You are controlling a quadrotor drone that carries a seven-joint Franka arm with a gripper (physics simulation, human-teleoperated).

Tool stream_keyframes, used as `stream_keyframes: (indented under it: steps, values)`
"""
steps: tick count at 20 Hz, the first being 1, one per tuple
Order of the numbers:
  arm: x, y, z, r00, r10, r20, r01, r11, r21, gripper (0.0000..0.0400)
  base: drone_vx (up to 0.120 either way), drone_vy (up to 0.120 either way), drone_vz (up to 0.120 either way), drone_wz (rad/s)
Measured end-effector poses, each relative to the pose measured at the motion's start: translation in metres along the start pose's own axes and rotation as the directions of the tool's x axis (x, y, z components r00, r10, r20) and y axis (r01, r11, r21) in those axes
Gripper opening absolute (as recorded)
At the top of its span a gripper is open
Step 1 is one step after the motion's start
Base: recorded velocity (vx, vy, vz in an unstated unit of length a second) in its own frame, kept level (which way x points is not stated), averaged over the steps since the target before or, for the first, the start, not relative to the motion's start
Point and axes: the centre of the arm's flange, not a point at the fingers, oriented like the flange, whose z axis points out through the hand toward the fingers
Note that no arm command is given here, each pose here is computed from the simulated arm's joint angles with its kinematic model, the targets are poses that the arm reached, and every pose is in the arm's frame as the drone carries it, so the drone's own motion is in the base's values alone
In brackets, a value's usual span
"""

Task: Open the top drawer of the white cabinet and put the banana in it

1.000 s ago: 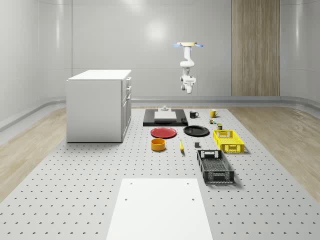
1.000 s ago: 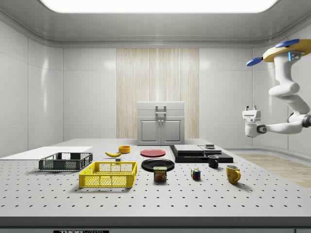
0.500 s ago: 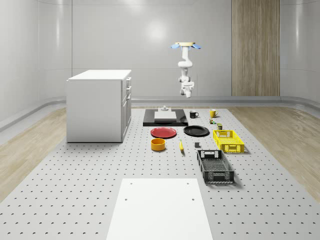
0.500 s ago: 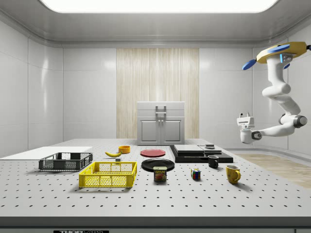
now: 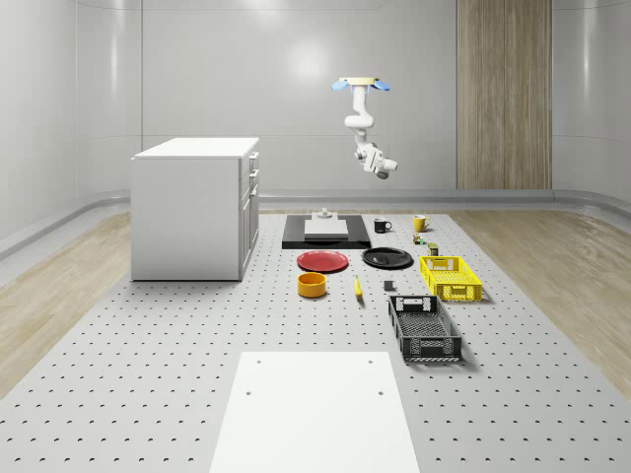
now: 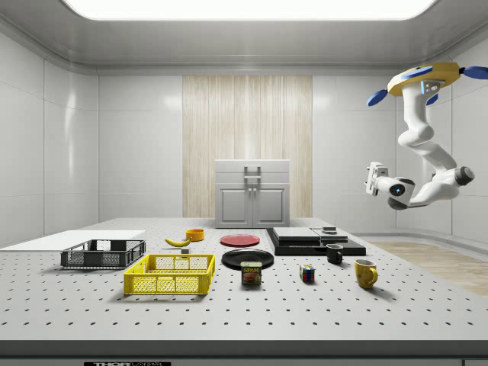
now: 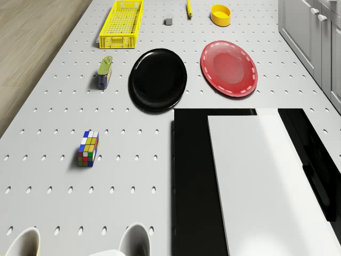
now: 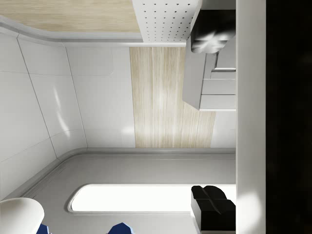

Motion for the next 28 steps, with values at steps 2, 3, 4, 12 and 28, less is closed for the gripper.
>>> stream_keyframes:
  steps: [2, 3, 4, 12, 28]
  values:
    - [0.004, 0.004, 0.000, 0.999, -0.002, 0.051, -0.001, 0.999, 0.051, 0.0400, 0.120, -0.120, 0.120, 0.000]
    - [0.006, 0.006, 0.000, 0.997, -0.003, 0.071, -0.002, 0.998, 0.070, 0.0400, 0.120, -0.120, 0.120, 0.000]
    - [0.007, 0.007, 0.000, 0.996, -0.004, 0.087, -0.003, 0.996, 0.086, 0.0400, 0.120, -0.120, 0.120, 0.000]
    - [0.013, 0.012, 0.001, 0.989, -0.011, 0.149, -0.011, 0.989, 0.148, 0.0400, 0.120, -0.120, 0.120, 0.000]
    - [0.015, 0.014, 0.001, 0.986, -0.014, 0.167, -0.014, 0.986, 0.165, 0.0400, 0.120, -0.060, 0.055, 0.000]
